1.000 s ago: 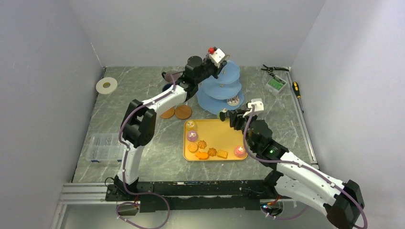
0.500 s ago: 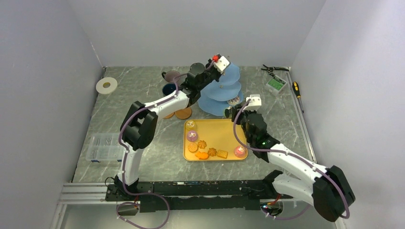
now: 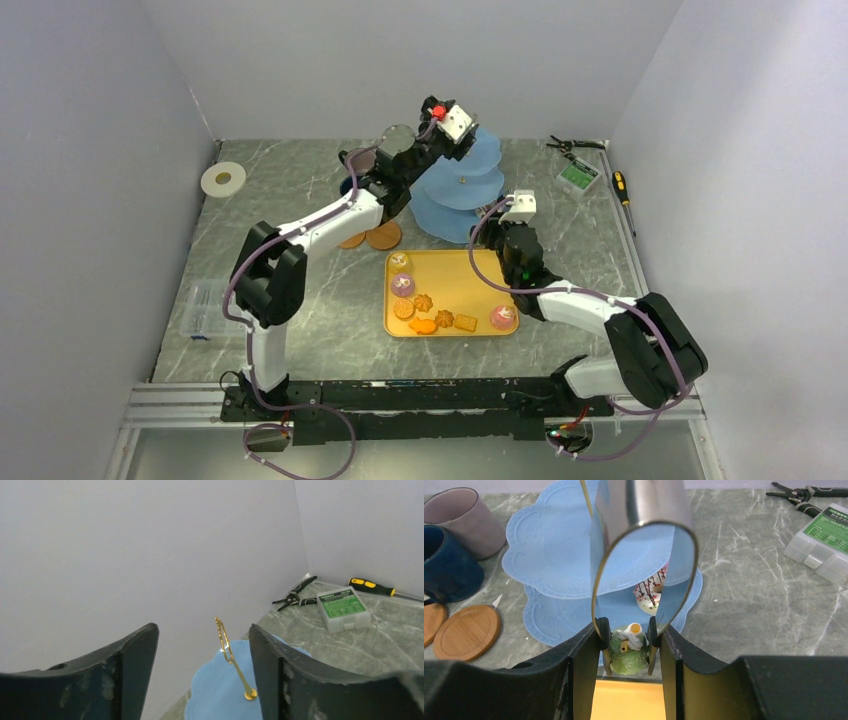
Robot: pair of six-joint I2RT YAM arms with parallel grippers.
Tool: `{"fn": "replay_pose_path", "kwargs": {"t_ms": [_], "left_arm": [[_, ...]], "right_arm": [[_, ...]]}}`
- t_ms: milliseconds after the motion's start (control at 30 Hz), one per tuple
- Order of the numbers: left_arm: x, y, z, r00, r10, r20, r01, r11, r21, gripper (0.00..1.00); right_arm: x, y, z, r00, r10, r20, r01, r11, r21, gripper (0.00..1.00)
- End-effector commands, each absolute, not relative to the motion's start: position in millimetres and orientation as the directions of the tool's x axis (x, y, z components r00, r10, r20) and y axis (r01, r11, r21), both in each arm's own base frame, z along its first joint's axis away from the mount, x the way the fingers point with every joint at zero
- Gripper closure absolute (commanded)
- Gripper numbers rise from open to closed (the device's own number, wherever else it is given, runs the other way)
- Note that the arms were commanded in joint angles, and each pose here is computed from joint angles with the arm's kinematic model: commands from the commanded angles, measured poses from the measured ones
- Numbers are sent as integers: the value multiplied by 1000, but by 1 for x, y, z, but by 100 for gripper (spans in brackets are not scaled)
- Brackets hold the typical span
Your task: Serve the afternoon tea
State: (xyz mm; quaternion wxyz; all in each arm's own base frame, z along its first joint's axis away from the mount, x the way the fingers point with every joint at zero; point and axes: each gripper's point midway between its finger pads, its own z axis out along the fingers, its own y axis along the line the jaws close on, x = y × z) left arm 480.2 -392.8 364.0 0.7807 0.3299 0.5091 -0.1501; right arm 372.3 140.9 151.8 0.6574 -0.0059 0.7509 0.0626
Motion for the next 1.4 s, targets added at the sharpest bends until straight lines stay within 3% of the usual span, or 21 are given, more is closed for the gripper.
{"fn": "replay_pose_path", "kwargs": {"t_ms": [0,167,633,733,900,1000,1367], "left_arm": [[463,-379,400,453,95,-886,554,749,364,21],[462,-361,399,384,141,-912,539,768,345,7],[463,-271,395,137,295,-946,526,787,322,7],[466,-238,400,65,288,-955,497,821,281,7],[456,-202,400,-21,288,-958,500,832,239,7],[444,-191,398,-71,298,-952,514,829,221,7],[423,-153,382,-303,338,-891,497,854,154,7]], "right_arm": [[385,146,197,-12,140,-990,-105,985,141,76],[390,147,198,-8,143,-990,-107,984,143,76],[411,152,193,33,106,-994,-94,990,102,74],[414,153,189,29,101,-994,-91,991,98,70],[407,151,195,39,115,-993,-97,989,111,49],[399,149,202,41,120,-992,-109,987,115,44],[358,165,221,20,104,-994,-198,975,98,41]]}}
